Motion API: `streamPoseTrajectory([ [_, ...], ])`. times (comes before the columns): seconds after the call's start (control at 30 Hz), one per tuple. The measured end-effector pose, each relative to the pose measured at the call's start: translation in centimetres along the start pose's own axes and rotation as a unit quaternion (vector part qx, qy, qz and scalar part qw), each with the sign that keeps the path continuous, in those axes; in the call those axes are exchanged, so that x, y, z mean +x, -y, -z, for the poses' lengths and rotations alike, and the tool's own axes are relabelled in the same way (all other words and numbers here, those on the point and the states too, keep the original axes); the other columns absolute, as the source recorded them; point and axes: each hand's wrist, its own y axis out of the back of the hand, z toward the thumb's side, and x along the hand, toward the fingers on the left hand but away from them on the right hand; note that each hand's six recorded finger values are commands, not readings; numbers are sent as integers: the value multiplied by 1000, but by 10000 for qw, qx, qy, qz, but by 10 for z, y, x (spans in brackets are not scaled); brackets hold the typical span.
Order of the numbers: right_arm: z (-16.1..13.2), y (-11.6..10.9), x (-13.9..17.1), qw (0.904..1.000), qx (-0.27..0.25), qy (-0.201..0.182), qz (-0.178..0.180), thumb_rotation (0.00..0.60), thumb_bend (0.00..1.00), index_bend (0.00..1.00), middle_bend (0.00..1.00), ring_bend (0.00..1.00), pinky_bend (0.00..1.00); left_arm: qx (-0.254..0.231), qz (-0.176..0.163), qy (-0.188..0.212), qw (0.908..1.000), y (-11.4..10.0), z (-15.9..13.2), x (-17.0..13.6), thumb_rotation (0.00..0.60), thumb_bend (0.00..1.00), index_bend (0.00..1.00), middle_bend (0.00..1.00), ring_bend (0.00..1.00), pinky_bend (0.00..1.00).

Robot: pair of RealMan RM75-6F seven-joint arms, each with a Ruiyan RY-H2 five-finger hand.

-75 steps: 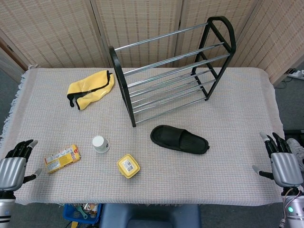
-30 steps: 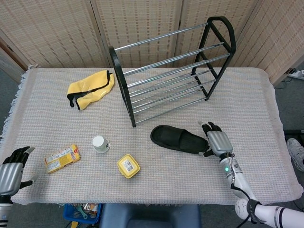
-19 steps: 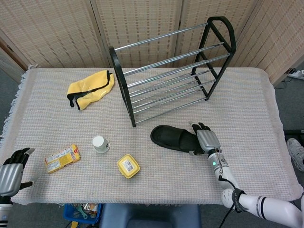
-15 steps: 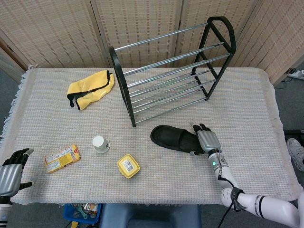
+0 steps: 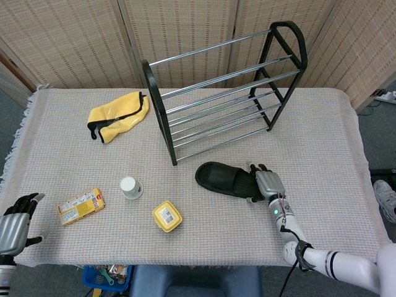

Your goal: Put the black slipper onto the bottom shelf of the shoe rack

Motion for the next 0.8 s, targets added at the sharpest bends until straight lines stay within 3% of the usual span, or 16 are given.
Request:
streamPoseTrajectory([
  [0.37,-3,2,-3,10000,8,11,4,600,171,6,269,134,203,-15,20,-42,10000,2,3,-2,600,200,169,164,152,318],
  [0.53,-3,2,-3,9999,-21,17,103,600,253,65,322,174,235,-12,39,-52,10000,3,4,-2,600,200,168,163,152,318],
  [0.8,-1,-5,3,9989,-186,-51,421,600,302,136,374,213,283,-12,36,-50,10000,4,4,-2,600,200,168,163,152,318],
])
